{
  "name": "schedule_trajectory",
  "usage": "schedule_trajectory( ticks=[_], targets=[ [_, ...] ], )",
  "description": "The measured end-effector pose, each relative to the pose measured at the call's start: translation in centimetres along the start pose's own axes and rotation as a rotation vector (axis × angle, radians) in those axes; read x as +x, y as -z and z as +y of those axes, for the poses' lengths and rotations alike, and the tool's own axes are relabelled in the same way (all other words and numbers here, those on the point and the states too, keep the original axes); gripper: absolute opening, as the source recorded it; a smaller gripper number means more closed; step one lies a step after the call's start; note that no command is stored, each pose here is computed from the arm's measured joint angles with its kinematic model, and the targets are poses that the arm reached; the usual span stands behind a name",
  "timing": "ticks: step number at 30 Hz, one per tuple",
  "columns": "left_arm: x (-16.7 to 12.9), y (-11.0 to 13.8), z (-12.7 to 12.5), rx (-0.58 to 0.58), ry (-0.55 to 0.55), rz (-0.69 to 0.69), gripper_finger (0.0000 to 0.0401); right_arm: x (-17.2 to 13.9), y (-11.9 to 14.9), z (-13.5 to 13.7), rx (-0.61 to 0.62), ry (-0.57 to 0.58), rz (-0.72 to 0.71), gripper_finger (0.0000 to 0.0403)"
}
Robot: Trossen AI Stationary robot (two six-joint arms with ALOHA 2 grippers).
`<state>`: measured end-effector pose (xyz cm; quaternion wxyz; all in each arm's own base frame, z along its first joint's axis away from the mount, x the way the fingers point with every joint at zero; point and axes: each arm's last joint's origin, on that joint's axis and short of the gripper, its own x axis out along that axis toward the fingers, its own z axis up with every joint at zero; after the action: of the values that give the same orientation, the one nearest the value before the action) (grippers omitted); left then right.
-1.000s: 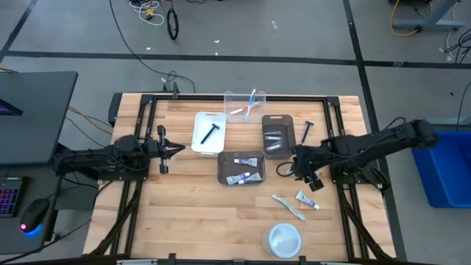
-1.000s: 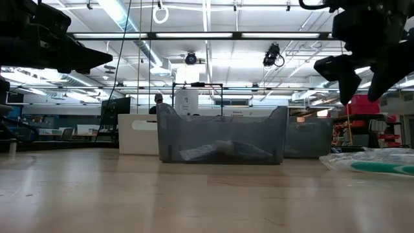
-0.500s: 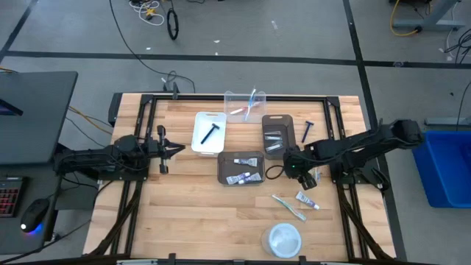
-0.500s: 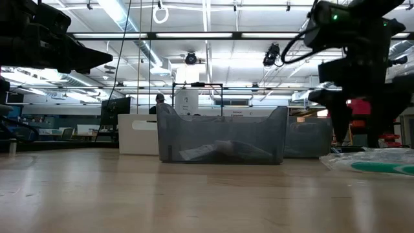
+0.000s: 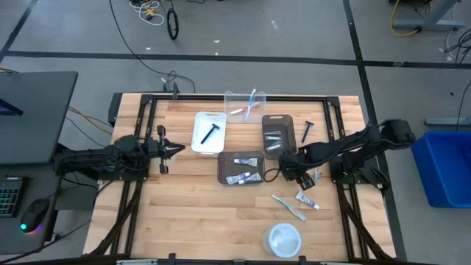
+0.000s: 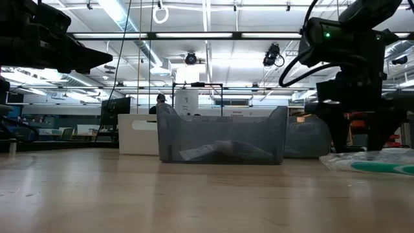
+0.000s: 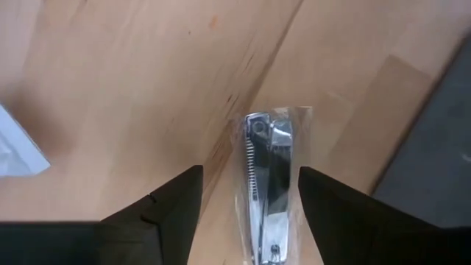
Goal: Pick & Place Travel size toiletries
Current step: Put the silver nail cutter into the top black bin
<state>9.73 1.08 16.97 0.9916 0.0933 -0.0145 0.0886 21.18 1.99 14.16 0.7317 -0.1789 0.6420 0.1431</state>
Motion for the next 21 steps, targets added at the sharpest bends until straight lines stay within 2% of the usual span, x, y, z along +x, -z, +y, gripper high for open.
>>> schedule_trajectory(
  ticks=[21],
  targets=[
    [0.0,-0.01,0.0,0.0,0.0,0.0,0.0027,0.88,-0.3,0.28,-0.007,-0.024,0.03,0.0166]
  ],
)
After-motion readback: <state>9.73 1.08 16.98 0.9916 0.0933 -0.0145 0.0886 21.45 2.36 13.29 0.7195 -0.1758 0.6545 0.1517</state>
